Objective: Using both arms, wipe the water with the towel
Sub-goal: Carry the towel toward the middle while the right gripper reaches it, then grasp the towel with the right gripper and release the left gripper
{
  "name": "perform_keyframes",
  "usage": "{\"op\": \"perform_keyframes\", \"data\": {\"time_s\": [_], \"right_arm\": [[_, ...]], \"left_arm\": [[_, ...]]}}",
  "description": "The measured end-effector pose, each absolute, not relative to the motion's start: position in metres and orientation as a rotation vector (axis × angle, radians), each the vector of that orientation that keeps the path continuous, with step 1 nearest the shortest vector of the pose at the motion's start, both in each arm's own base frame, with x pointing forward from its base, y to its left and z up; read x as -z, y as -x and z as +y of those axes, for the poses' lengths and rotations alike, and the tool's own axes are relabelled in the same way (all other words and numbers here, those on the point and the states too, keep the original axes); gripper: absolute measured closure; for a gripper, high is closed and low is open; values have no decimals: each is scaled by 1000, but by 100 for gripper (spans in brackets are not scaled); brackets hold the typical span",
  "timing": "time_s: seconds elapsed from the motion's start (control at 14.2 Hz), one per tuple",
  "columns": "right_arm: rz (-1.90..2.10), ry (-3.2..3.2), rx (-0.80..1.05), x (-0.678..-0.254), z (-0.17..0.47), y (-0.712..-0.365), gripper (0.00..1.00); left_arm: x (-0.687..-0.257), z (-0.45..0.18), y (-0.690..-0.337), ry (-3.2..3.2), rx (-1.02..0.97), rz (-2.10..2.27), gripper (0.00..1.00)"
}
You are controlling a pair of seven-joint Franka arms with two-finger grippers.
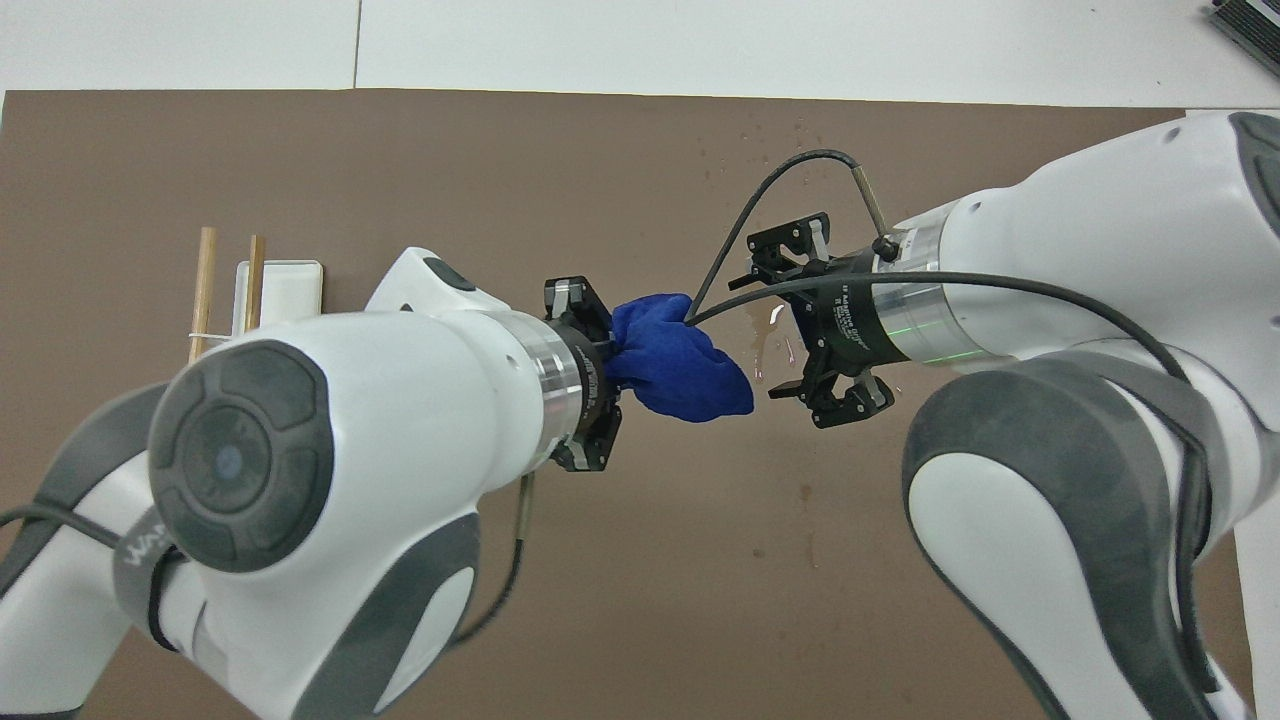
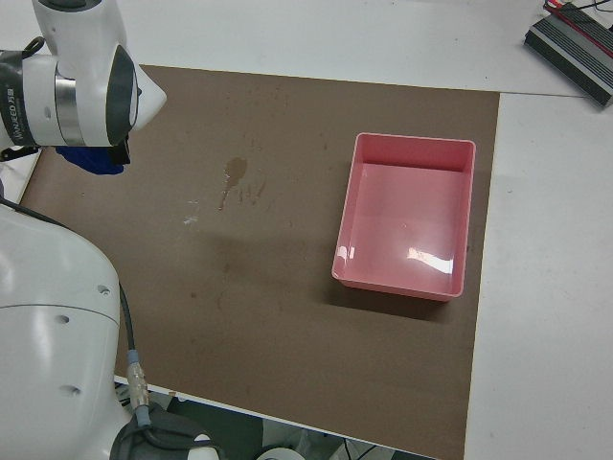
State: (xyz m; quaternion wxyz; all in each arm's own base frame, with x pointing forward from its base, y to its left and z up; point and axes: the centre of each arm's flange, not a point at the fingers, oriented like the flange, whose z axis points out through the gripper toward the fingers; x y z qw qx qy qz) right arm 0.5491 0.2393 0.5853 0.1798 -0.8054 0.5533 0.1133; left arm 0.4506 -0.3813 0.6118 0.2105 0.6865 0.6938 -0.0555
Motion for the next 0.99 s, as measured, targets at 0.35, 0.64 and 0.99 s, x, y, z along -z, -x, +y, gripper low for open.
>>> {"op": "perform_keyframes", "data": {"time_s": [0.35,0.64,0.99], "right_arm": [[1563,2289,-333,-585,258,-541,2],[1543,2314,-320,-585,267,-536,2],[1550,2310,-342,-584,265,-536,37]], "left_arm": [[-623,-400,-437,-1829,185,1951,82],[-629,-400,-438,-1814,185,1947,82],[-631,-400,-438,-1812,185,1944,82]]}}
